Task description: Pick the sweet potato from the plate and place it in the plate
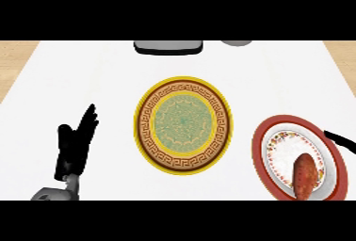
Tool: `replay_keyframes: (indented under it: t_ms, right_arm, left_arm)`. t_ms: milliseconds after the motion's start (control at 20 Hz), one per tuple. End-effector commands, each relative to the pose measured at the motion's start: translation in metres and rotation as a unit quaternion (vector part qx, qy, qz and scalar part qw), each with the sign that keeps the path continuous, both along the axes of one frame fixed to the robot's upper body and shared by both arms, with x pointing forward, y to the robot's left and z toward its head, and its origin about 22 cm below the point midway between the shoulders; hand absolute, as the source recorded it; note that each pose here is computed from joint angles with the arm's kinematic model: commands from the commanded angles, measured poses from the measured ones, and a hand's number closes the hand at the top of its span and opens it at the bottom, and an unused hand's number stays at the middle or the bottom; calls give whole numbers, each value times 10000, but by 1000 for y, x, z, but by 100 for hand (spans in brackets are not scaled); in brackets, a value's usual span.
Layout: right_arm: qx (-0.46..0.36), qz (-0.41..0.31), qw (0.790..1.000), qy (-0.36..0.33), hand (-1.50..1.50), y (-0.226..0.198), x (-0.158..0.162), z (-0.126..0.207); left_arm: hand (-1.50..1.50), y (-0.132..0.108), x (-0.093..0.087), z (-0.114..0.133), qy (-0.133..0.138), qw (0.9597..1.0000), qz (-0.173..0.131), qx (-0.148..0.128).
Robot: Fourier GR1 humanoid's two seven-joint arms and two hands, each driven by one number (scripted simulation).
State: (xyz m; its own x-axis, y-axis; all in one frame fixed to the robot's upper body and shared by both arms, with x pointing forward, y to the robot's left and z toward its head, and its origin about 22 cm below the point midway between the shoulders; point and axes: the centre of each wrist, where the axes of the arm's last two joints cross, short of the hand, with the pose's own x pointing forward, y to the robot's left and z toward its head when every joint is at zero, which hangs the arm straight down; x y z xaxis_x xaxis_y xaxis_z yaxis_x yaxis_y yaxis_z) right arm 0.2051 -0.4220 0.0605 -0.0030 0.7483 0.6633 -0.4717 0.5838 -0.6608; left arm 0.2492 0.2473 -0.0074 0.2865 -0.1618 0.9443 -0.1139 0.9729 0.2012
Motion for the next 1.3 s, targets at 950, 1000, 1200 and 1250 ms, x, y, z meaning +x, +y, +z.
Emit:
replay_keyframes:
  t_ms: [950,1000,1200,1250]
  right_arm:
    - [-389,321,9953,825,-150,17,27,-47]
    - [-380,390,9946,882,-150,31,25,-63]
    - [-392,335,9955,796,-150,44,32,-52]
    - [-332,280,9953,866,-150,29,25,-46]
  left_arm:
    - [0,-5,5,-5,-25,10000,52,77]
    - [0,19,-5,-4,-26,10000,22,19]
    - [0,0,5,-11,25,9999,90,-85]
    - [0,-1,11,-10,7,10000,-3,-41]
